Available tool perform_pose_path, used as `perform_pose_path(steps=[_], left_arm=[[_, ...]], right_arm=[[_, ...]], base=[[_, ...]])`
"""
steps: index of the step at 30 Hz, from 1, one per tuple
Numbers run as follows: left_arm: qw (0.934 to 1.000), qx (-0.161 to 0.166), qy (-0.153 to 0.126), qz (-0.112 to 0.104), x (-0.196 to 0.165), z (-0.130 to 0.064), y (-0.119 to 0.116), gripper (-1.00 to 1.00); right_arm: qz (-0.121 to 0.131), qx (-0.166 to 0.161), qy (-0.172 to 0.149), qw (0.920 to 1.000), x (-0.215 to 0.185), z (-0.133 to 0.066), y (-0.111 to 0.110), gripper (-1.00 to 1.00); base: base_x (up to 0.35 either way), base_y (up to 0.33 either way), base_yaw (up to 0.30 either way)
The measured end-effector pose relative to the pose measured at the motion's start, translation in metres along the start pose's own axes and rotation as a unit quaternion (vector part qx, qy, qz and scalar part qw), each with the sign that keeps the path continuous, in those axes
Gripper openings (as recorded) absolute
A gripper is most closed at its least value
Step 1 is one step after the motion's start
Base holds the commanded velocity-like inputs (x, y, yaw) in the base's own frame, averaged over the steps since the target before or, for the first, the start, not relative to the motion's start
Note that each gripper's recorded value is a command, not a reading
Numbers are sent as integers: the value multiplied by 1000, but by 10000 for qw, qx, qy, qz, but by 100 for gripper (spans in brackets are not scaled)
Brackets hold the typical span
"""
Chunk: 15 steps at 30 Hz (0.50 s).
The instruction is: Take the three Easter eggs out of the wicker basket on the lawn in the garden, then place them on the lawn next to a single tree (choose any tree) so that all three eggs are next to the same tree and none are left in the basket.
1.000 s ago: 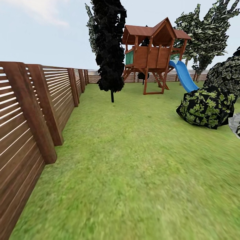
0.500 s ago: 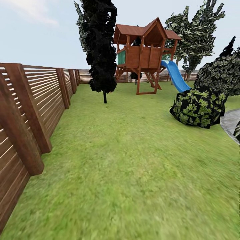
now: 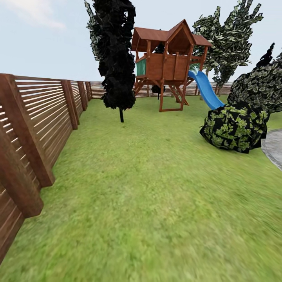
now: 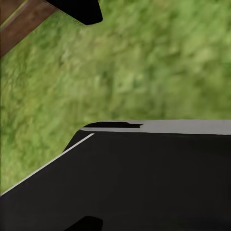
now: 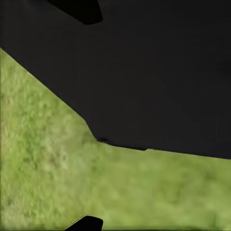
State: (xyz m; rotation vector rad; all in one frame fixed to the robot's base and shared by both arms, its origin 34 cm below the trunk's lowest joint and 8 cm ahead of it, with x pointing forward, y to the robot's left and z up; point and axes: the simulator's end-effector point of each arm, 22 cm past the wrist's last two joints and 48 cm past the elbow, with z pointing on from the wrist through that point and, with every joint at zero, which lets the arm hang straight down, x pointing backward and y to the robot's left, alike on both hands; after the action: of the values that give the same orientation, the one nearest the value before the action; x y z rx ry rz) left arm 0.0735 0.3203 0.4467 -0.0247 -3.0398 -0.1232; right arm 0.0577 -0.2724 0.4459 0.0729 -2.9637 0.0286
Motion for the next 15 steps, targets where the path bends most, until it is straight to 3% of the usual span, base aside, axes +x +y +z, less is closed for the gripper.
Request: perform_pose_path(steps=[15], left_arm=[[10000,0,0,-3,0,0,0,100]], right_arm=[[8,11,1,10000,0,0,-1,100]], base=[[334,0,0]])
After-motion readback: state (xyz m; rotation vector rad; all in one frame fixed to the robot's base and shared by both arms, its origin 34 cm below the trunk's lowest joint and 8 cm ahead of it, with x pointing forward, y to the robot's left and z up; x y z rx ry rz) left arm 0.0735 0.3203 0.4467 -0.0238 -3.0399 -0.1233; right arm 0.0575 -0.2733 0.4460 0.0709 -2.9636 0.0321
